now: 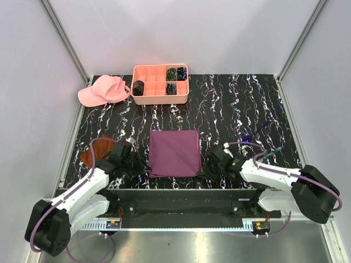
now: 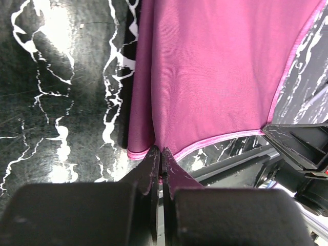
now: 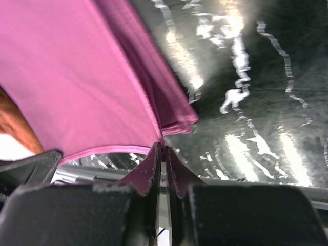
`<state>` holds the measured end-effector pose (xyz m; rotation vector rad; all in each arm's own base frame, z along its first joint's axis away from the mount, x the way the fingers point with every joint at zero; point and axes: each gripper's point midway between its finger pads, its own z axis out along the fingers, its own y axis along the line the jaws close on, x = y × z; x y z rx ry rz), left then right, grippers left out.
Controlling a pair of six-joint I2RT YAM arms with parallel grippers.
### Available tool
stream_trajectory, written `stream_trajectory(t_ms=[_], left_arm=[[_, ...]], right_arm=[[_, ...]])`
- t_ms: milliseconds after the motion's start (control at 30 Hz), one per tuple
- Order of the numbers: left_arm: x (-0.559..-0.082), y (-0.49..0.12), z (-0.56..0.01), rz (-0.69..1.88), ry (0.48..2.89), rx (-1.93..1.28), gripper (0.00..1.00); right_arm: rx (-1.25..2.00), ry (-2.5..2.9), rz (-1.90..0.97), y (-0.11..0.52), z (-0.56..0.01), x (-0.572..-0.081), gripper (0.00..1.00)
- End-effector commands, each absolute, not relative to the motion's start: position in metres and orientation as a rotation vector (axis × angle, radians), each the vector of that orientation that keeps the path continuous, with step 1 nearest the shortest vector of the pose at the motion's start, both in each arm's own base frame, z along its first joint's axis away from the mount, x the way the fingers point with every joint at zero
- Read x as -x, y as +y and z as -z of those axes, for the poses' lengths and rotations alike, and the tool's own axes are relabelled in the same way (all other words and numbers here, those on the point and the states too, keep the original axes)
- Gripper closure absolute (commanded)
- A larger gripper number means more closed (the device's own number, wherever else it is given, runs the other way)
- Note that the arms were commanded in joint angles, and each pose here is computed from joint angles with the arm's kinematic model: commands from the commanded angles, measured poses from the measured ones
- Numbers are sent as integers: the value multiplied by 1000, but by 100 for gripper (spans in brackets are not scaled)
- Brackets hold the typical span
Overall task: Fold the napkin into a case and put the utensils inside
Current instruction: Pick up the square-folded napkin from the center of the board, then smooth out the square-folded napkin at the center of the board.
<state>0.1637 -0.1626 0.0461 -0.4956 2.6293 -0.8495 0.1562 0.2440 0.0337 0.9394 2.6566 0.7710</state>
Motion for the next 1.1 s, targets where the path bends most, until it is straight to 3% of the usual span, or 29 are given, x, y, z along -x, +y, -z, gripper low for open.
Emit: stream_trajectory(t_ms=[0,300,700,1000,1067], left_arm=[[-178,-174,-78,943,2535,443,100],[-180,-176,-79,952,2540,445,100],[-156,-173,-39,974,2617,509,100],[-148,-174,-28,993,2659,510,93],[-147,-175,-29,1003,2658,508,86]], right_arm=[[-784,2595,-795,251,-66,-171,91],[-608,2597,-698,245,-76,-195,94],[-590,2671,-612,228,-49,-183,97],[-598,2673,-551,218,-37,-181,97],[-607,2675,-545,216,-34,-179,96]])
